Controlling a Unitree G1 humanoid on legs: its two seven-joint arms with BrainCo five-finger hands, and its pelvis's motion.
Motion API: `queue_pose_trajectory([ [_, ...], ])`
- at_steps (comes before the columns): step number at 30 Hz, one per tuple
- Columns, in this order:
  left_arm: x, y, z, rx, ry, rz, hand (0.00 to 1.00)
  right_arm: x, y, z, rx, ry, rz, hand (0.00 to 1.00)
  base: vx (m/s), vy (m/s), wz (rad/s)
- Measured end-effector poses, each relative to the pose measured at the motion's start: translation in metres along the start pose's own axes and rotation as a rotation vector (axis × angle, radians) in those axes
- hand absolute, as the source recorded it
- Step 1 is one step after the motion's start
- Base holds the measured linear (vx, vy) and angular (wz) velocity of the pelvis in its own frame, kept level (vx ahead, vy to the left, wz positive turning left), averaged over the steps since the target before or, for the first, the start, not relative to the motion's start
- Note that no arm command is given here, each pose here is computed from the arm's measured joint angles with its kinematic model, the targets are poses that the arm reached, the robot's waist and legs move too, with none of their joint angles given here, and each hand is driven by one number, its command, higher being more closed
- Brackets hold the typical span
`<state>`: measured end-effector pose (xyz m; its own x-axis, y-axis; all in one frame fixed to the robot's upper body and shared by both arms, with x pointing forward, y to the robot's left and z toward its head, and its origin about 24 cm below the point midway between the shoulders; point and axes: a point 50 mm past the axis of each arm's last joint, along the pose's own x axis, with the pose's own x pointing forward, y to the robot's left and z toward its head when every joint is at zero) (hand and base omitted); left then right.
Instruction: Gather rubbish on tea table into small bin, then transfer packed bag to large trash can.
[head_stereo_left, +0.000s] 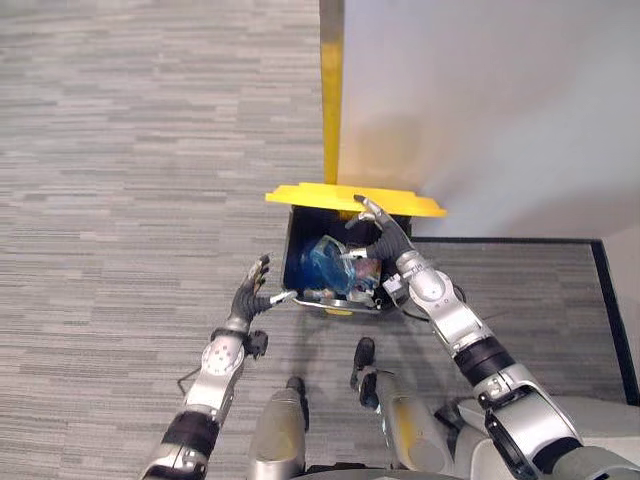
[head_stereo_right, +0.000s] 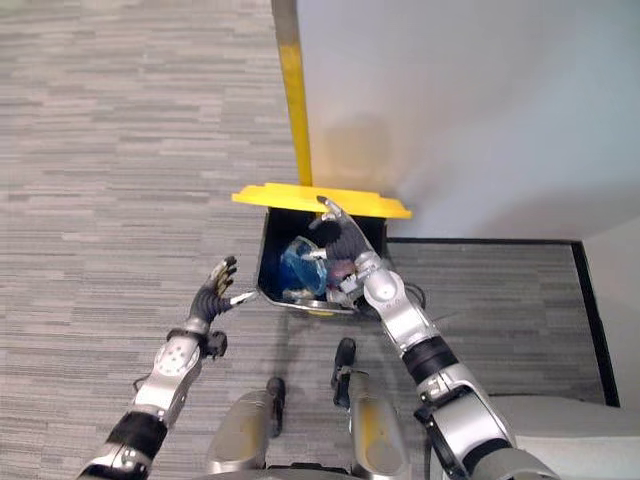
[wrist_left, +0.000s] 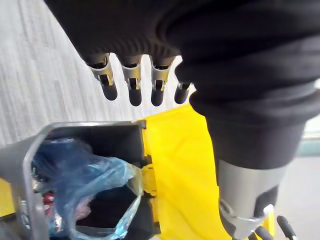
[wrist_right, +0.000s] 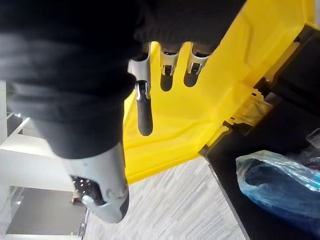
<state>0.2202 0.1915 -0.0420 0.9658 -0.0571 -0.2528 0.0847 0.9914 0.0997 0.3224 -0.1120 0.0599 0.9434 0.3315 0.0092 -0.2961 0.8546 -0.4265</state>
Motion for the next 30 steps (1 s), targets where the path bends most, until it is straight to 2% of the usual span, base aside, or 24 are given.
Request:
queue_pose_trajectory([
  [5, -0.030, -0.006, -0.043, -0.064, 0.165, 0.004, 0.00, -0.019, 0.020, -0.024, 0.082, 0.082, 0.026, 0.00, 0.05, -0.006, 0.04],
  [12, -0.062, -0.010, -0.088, -0.137, 0.365, 0.048, 0.00, -0.036, 0.043, -0.049, 0.118, 0.190, 0.073, 0.00, -0.01, 0.017, -0.13],
  [20, -0.068, -0.012, -0.097, -0.178, 0.404, 0.082, 0.00, -0.071, 0.065, -0.078, 0.187, 0.317, 0.092, 0.00, -0.15, 0.040, -0.22],
  [26, -0.069, 0.001, -0.099, -0.170, 0.426, 0.125, 0.00, -0.122, 0.086, -0.109, 0.288, 0.486, 0.080, 0.00, -0.14, -0.100, -0.13],
  [30, -0.061, -0.022, -0.095, -0.234, 0.404, 0.105, 0.00, -0.152, 0.075, -0.145, 0.279, 0.673, 0.010, 0.00, -0.10, -0.112, -0.36],
])
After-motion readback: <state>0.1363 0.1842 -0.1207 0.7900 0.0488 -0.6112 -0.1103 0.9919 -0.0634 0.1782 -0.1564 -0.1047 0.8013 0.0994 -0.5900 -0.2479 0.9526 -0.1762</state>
